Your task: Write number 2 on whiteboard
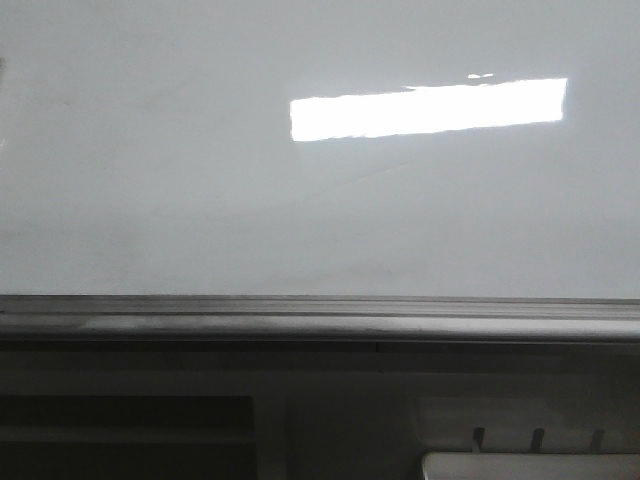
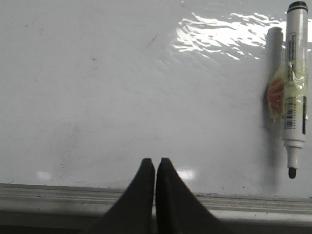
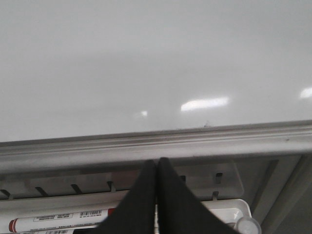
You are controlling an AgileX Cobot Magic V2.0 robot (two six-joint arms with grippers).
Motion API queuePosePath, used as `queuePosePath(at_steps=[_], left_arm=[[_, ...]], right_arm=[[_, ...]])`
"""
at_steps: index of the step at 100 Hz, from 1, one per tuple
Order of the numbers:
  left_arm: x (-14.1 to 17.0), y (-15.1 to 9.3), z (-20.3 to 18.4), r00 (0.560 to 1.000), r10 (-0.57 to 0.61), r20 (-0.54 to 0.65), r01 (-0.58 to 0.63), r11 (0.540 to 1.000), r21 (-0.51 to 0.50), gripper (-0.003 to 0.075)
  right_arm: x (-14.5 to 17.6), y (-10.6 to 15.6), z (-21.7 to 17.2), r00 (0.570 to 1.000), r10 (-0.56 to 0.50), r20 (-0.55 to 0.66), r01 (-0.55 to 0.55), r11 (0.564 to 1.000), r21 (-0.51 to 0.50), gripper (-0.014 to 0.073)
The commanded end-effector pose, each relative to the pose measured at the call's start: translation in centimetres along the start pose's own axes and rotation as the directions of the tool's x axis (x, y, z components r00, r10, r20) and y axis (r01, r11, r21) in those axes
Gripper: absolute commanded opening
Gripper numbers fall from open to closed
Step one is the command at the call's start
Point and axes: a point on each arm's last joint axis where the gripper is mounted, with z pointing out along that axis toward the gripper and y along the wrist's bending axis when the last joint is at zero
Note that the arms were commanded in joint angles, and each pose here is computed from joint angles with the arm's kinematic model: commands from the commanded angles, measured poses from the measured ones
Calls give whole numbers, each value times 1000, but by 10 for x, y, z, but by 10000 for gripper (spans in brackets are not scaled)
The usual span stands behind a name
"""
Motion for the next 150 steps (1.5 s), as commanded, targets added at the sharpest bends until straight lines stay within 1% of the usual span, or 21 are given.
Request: queuePosePath(at_steps=[1, 72, 80, 89, 96, 99, 102, 105, 107, 108, 109, 110, 113, 115, 117, 118, 122, 125, 131, 144, 150], left_arm=[[-5, 0, -2, 995, -11, 96, 10, 1000, 10, -20], [-5, 0, -2, 995, -11, 96, 10, 1000, 10, -20], [-5, 0, -2, 995, -11, 96, 10, 1000, 10, -20], [-5, 0, -2, 995, -11, 96, 10, 1000, 10, -20], [-6, -1, -2, 992, -53, 113, 51, 998, 20, -20], [-9, -1, -2, 982, -126, 142, 122, 992, 37, -20], [-13, -2, -3, 955, -238, 176, 230, 971, 64, -20], [-15, -1, -3, 932, -307, 193, 297, 952, 80, -20], [-18, 0, -4, 892, -398, 214, 384, 918, 102, -20], [-18, 0, -4, 883, -419, 212, 405, 908, 107, -20], [-19, 0, -4, 860, -460, 221, 445, 888, 117, -20], [-19, 0, -4, 860, -460, 221, 445, 888, 117, -20], [-20, 1, -4, 804, -550, 226, 532, 835, 138, -20], [-20, 1, -4, 775, -592, 219, 574, 806, 148, -20], [-20, 1, -4, 758, -616, 215, 597, 788, 153, -20], [-20, 2, -4, 735, -645, 209, 625, 764, 160, -20], [-20, 1, -4, 713, -673, 198, 652, 740, 166, -20], [-19, 1, -4, 710, -677, 195, 656, 736, 167, -20], [-19, 1, -4, 716, -671, 192, 651, 741, 166, -20], [-17, -2, -3, 763, -627, 158, 608, 779, 153, -20], [-15, -2, -2, 775, -616, 138, 600, 787, 142, -20]], right_arm=[[1, 0, 3, 999, -16, 46, 16, 1000, 1, -72], [1, 0, 3, 999, -16, 46, 16, 1000, 1, -72], [-2, 0, 2, 997, -16, 77, 16, 1000, -1, -72], [-8, 0, 2, 989, -16, 148, 17, 1000, -5, -72], [-15, 1, 0, 975, -4, 221, 6, 1000, -11, -72], [-19, 1, -1, 963, 21, 268, -17, 1000, -20, -72], [-24, 1, -2, 945, 76, 317, -68, 997, -35, -72], [-26, 0, -3, 930, 132, 342, -123, 991, -49, -72], [-29, -1, -4, 912, 179, 369, -168, 984, -62, -72], [-30, -1, -4, 903, 211, 375, -200, 977, -70, -72], [-31, -2, -5, 894, 227, 386, -215, 974, -74, -72], [-31, -2, -5, 890, 243, 385, -231, 970, -78, -72], [-32, -4, -5, 863, 306, 402, -293, 951, -94, -72], [-33, -5, -6, 846, 350, 403, -338, 935, -105, -72], [-32, -5, -5, 830, 391, 399, -378, 919, -114, -72], [-32, -6, -5, 820, 412, 396, -399, 909, -119, -72], [-32, -7, -5, 802, 451, 393, -438, 890, -128, -72], [-32, -7, -5, 794, 467, 389, -454, 881, -132, -72], [-32, -7, -5, 792, 469, 390, -456, 880, -133, -72], [-35, -6, -7, 790, 470, 393, -454, 880, -140, -72], [-39, -3, -8, 817, 452, 358, -430, 891, -144, -72]])
